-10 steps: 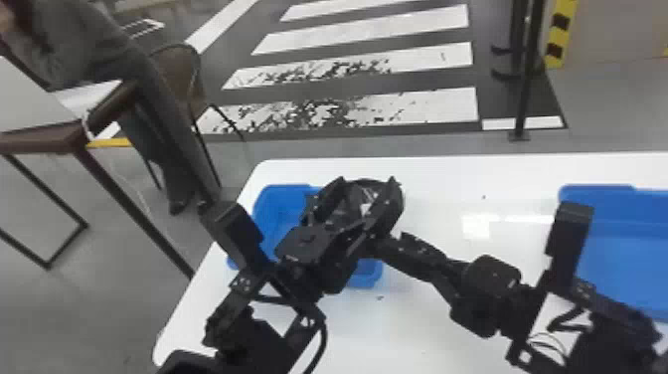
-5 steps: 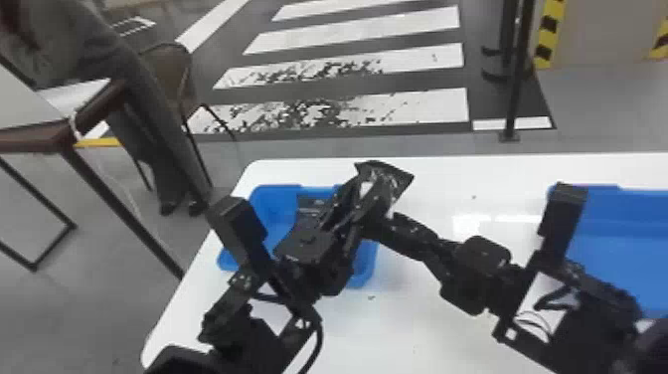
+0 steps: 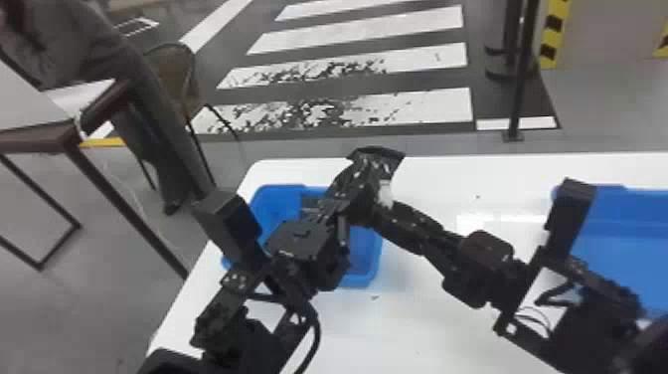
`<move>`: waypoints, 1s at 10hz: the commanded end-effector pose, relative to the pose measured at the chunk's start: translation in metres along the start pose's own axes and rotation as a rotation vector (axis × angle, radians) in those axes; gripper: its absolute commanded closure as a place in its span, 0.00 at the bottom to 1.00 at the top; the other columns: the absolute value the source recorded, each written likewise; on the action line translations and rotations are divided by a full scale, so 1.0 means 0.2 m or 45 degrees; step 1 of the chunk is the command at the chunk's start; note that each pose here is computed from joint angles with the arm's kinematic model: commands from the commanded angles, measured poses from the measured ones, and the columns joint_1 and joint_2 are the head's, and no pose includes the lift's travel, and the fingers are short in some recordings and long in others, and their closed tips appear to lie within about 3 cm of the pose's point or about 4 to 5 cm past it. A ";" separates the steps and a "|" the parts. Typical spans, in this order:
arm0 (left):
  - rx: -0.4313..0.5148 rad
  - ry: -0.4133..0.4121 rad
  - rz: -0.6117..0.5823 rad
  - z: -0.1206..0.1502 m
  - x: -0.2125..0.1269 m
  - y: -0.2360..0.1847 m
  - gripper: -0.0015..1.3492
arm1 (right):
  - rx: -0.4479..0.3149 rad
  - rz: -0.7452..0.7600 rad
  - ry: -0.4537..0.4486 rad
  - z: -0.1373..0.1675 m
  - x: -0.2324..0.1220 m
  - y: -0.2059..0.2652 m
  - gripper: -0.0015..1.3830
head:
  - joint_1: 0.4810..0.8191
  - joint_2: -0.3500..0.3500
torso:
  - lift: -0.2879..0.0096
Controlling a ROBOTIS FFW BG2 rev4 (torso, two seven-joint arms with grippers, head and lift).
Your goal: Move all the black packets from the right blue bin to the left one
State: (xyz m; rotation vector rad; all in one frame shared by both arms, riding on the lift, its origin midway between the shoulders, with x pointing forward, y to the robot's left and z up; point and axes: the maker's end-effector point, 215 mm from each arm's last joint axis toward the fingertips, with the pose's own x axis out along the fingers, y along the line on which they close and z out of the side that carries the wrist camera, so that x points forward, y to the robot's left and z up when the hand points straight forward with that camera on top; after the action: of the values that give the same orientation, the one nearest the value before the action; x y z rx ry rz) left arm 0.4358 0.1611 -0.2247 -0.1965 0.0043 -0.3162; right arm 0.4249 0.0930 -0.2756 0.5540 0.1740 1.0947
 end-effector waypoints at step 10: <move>0.586 -0.050 0.581 -0.24 0.03 0.97 0.80 | 0.074 -0.164 -0.118 0.11 -0.19 -0.26 0.08 | 0.63 1.00 | 0.50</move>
State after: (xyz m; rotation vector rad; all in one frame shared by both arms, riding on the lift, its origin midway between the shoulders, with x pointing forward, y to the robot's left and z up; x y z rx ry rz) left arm 0.4993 0.3285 -0.3061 0.2541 -0.0576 0.1431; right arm 0.4546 0.0377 -0.2904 0.6383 0.1667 0.9455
